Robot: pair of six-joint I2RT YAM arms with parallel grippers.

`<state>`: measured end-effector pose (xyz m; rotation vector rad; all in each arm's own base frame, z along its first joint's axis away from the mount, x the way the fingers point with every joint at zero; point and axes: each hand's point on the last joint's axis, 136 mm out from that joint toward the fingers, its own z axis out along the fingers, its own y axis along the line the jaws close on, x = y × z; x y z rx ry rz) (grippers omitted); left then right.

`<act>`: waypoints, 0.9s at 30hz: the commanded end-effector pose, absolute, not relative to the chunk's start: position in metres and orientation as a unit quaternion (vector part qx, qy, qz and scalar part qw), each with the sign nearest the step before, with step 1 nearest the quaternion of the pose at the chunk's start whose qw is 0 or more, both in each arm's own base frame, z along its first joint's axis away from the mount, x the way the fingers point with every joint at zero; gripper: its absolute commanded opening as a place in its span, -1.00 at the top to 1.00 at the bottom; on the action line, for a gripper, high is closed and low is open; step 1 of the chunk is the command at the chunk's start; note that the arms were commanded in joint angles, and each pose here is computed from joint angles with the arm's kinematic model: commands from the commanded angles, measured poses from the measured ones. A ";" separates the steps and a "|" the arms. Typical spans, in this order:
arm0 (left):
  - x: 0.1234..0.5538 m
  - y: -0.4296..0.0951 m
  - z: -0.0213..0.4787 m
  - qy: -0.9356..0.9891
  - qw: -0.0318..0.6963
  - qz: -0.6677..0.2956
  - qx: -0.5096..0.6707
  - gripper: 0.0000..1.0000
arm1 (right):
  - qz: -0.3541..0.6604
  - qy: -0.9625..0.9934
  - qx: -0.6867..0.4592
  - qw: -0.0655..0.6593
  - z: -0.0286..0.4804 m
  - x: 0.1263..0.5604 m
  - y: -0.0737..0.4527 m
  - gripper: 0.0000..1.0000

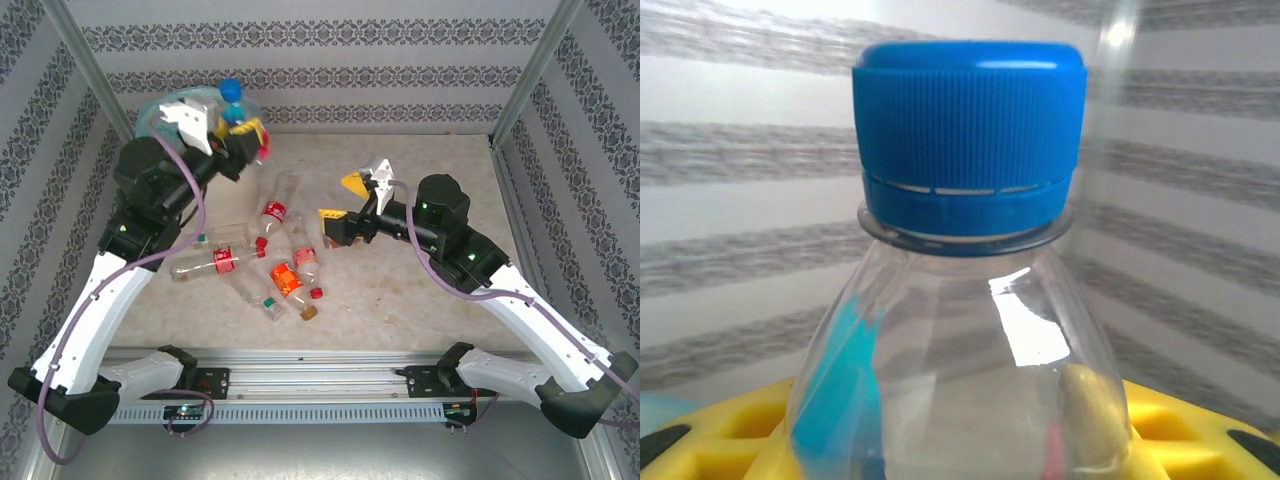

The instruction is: Put the plastic bottles in the bin

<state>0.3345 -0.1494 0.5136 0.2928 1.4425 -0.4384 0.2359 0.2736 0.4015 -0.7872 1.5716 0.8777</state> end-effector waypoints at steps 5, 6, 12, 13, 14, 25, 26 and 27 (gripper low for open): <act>0.407 -0.051 0.482 0.725 0.686 0.023 0.053 0.29 | 0.343 0.669 -0.353 0.557 0.387 0.231 0.280 -0.73; 0.415 -0.048 0.477 0.733 0.677 0.024 0.052 0.29 | 0.341 0.669 -0.357 0.556 0.386 0.229 0.281 -0.73; 0.459 -0.027 0.427 0.790 0.611 -0.007 0.053 0.20 | 0.316 0.677 -0.378 0.547 0.376 0.222 0.283 -0.73; 0.465 -0.026 0.417 0.799 0.599 -0.016 0.050 0.19 | 0.314 0.679 -0.378 0.546 0.374 0.221 0.282 -0.73; 0.469 -0.027 0.409 0.805 0.591 -0.025 0.054 0.18 | 0.312 0.682 -0.377 0.544 0.372 0.221 0.281 -0.73; 0.485 -0.028 0.365 0.840 0.538 -0.045 0.055 -0.49 | 0.299 0.688 -0.380 0.541 0.365 0.224 0.281 -0.73; 0.484 -0.028 0.365 0.839 0.539 -0.043 0.055 -0.52 | 0.299 0.687 -0.381 0.541 0.365 0.224 0.282 -0.73; 0.484 -0.027 0.365 0.839 0.539 -0.042 0.055 -0.52 | 0.299 0.687 -0.382 0.540 0.365 0.225 0.282 -0.74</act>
